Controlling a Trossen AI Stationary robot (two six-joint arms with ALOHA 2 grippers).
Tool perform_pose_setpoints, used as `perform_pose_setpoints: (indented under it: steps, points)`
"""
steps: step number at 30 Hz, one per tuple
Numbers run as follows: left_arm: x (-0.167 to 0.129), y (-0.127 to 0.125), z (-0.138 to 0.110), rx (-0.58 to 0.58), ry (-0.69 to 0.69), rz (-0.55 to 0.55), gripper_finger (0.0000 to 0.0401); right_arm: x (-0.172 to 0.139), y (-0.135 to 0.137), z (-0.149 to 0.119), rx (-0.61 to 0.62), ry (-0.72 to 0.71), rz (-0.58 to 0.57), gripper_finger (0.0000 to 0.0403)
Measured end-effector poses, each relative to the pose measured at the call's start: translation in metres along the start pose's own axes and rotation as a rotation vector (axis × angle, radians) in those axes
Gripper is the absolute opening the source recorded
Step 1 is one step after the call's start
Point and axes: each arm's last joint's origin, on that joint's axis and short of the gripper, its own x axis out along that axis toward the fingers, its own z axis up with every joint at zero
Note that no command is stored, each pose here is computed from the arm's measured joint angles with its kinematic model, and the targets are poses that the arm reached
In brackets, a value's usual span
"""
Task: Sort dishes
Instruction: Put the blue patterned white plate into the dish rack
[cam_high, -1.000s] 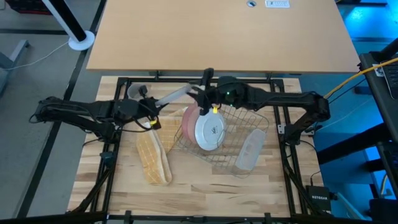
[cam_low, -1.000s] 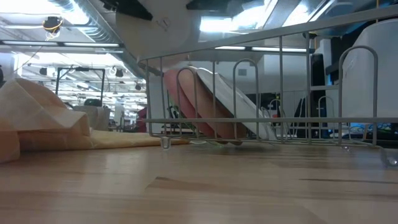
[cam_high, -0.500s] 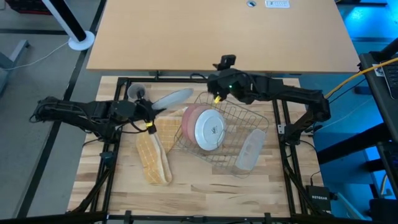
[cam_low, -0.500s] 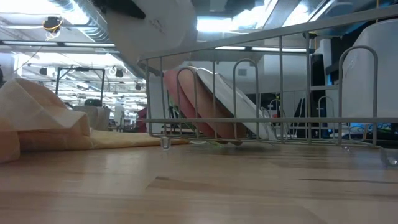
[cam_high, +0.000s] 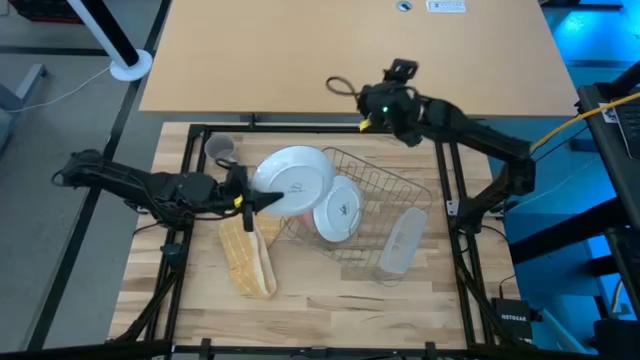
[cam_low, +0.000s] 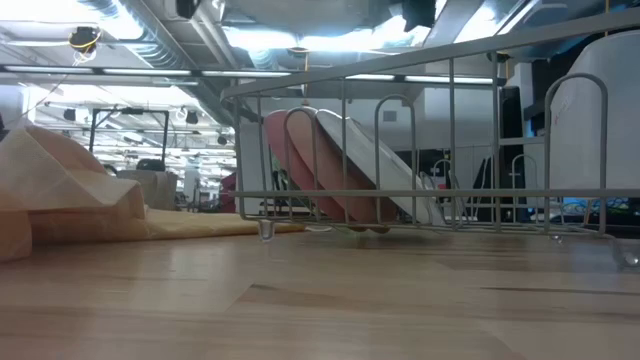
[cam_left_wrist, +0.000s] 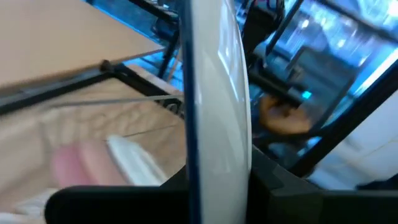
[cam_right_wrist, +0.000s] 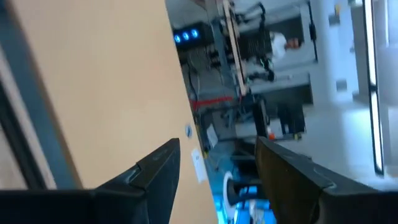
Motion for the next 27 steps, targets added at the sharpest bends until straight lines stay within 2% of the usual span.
perform_pose_setpoints:
  steps: [8, 11, 14, 22, 27]
  points:
    - [0.038, -0.013, -0.026, -0.186, 0.001, -0.008, 0.003, 0.008, -0.034, -0.039, 0.148, 0.105, -0.041, 0.0211]
    - [0.055, -0.014, -0.039, -0.224, 0.007, 0.009, 0.003, 0.006, -0.043, -0.057, 0.232, 0.124, -0.004, 0.0211]
    - [0.069, -0.015, -0.049, -0.264, -0.014, 0.012, 0.003, 0.002, -0.049, -0.078, 0.316, 0.13, 0.1, 0.0211]
    - [0.094, -0.015, -0.074, -0.372, -0.026, 0.024, 0.003, -0.019, -0.055, -0.124, 0.501, 0.157, 0.467, 0.0211]
    - [0.103, -0.01, -0.087, -0.394, -0.009, 0.071, 0.003, -0.036, -0.056, -0.138, 0.556, 0.087, 0.589, 0.0211]
